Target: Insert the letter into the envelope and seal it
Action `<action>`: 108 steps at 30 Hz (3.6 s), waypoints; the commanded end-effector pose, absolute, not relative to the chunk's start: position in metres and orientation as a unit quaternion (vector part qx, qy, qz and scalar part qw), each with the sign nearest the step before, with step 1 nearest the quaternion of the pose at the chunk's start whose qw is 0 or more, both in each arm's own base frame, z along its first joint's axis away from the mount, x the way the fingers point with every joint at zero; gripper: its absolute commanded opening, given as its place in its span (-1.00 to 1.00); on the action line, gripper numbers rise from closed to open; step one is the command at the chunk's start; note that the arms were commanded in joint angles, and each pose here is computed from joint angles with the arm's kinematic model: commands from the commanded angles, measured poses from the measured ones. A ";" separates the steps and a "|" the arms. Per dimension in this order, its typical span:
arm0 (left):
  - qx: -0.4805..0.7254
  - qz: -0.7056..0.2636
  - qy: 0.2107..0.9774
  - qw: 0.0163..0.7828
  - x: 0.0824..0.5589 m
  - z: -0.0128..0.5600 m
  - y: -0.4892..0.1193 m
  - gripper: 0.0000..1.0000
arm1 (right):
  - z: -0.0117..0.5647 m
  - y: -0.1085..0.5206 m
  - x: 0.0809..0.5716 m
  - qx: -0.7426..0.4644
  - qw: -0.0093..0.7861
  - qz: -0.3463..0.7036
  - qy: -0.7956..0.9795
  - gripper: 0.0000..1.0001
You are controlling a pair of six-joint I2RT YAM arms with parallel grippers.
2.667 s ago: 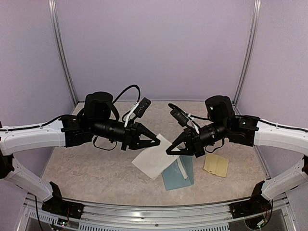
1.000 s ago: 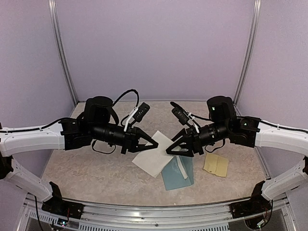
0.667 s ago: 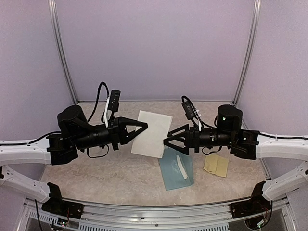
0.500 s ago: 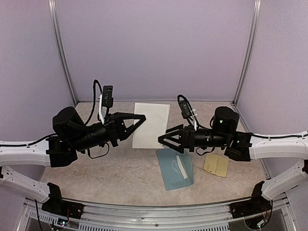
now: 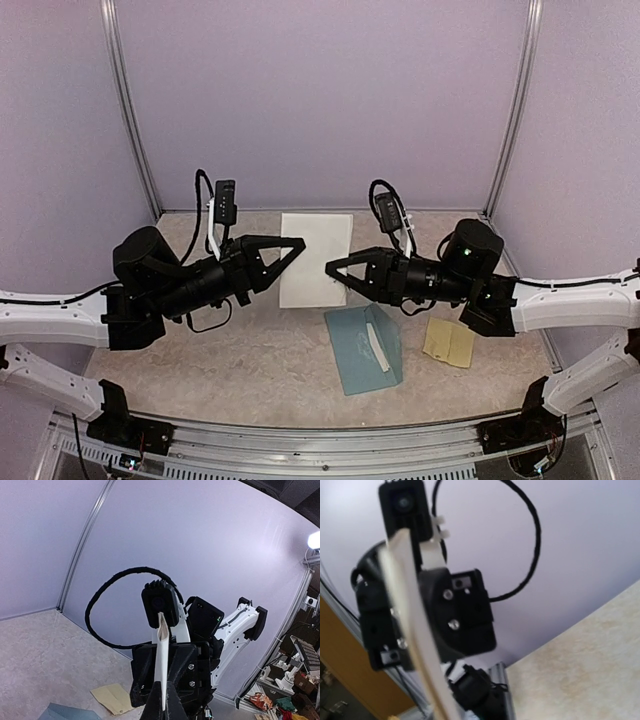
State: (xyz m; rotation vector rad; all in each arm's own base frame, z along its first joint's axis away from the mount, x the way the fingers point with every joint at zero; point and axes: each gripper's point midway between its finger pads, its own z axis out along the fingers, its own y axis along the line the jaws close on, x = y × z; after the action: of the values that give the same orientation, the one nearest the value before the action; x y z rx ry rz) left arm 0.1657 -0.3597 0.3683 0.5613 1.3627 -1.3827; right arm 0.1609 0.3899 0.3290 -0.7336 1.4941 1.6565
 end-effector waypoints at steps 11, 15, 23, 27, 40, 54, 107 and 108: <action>0.146 -0.498 0.705 0.483 0.203 0.286 -0.365 0.17 | 0.280 0.347 0.205 -0.202 0.411 0.498 0.736 -1.00; 0.106 -0.473 0.757 0.439 0.214 0.240 -0.372 0.16 | 0.213 0.304 0.221 -0.151 0.346 0.409 0.831 -1.00; 0.059 -0.456 0.821 0.339 0.219 0.160 -0.409 0.08 | 0.116 0.250 0.214 -0.099 0.229 0.338 0.907 -1.00; 0.066 -0.440 0.841 0.307 0.221 0.128 -0.427 0.05 | 0.100 0.243 0.215 -0.095 0.208 0.320 0.919 -1.00; 0.063 -0.353 0.896 0.262 0.224 0.052 -0.422 0.04 | 0.077 0.242 0.222 -0.095 0.192 0.306 0.928 -1.00; 0.061 -0.341 0.914 0.210 0.214 0.007 -0.421 0.01 | 0.048 0.235 0.226 -0.079 0.164 0.267 0.946 -1.00; 0.115 -0.355 0.887 0.272 0.252 0.038 -0.441 -0.22 | 0.047 0.228 0.231 -0.044 0.154 0.234 0.959 -1.00; 0.123 -0.365 0.883 0.268 0.250 0.038 -0.446 -0.24 | 0.047 0.227 0.231 -0.043 0.154 0.234 0.959 -1.00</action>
State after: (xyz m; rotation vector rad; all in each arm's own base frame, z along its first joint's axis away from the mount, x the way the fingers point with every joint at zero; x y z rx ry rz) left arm 0.2433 -0.4374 0.0428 0.2621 2.4134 -0.9974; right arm 0.2292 0.2316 0.0415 -0.1553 2.7611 0.6799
